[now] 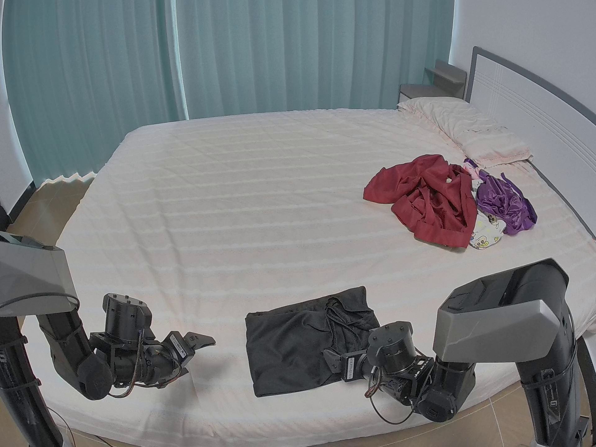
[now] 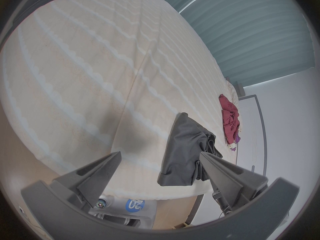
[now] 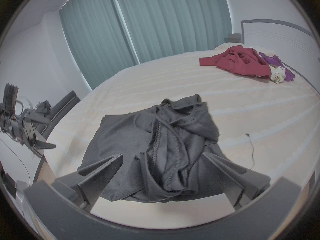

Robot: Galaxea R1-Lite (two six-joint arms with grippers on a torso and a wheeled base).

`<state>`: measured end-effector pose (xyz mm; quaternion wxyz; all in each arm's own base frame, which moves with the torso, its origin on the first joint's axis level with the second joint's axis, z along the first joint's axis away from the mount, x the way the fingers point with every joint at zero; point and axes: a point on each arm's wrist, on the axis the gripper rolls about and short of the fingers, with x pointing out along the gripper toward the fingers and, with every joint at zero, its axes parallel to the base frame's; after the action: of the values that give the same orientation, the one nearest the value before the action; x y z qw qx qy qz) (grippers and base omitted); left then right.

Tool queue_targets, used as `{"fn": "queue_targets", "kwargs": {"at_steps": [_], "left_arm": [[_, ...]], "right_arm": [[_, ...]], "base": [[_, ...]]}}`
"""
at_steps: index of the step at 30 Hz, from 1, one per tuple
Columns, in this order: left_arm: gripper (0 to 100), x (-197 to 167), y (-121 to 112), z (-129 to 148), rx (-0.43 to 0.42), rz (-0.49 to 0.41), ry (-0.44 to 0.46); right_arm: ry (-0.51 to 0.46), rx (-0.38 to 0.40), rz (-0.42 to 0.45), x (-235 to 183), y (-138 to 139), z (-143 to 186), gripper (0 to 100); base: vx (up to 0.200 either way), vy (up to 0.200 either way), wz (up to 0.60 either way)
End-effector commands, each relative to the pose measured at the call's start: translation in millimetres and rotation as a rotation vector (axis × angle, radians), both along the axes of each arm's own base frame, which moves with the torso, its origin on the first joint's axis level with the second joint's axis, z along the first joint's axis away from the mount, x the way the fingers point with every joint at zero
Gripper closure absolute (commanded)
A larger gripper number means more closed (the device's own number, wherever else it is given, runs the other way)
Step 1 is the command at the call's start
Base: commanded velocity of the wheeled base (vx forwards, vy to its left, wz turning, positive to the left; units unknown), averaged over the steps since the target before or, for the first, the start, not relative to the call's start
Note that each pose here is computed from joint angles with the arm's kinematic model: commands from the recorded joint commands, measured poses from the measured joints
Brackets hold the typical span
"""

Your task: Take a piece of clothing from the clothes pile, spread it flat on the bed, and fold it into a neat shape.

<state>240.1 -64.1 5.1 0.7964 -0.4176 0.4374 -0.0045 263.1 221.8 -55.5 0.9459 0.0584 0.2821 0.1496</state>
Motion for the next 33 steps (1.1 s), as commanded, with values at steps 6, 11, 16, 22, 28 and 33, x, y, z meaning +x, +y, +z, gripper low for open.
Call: {"fn": "queue_targets", "kwargs": {"at_steps": [6, 11, 16, 22, 28, 33], "left_arm": [[0, 0, 0, -1, 0.002, -0.001, 0.002], [0, 1, 0, -1, 0.003, -0.002, 0.000], [0, 1, 0, -1, 0.002, -0.003, 0.002], [0, 1, -1, -1, 0.003, -0.004, 0.001], [0, 1, -1, -1, 0.003, -0.004, 0.001], [0, 2, -1, -2, 0.004, -0.007, 0.002]], "right_arm": [[0.044, -0.125, 0.022, 7, 4, -4, 0], [0.046, -0.211, 0.012, 14, -6, -8, 0], [0.030, -0.273, 0.012, 29, -12, -8, 0], [0.060, -0.273, -0.047, 33, -33, -6, 0], [0.057, -0.221, -0.116, 36, -48, 9, 0], [0.071, -0.194, -0.176, 37, -56, 9, 0]], "base": [[0.000, 0.000, 0.00], [0.000, 0.000, 0.00], [0.000, 0.000, 0.00], [0.000, 0.000, 0.00], [0.000, 0.000, 0.00], [0.000, 0.000, 0.00]]}}
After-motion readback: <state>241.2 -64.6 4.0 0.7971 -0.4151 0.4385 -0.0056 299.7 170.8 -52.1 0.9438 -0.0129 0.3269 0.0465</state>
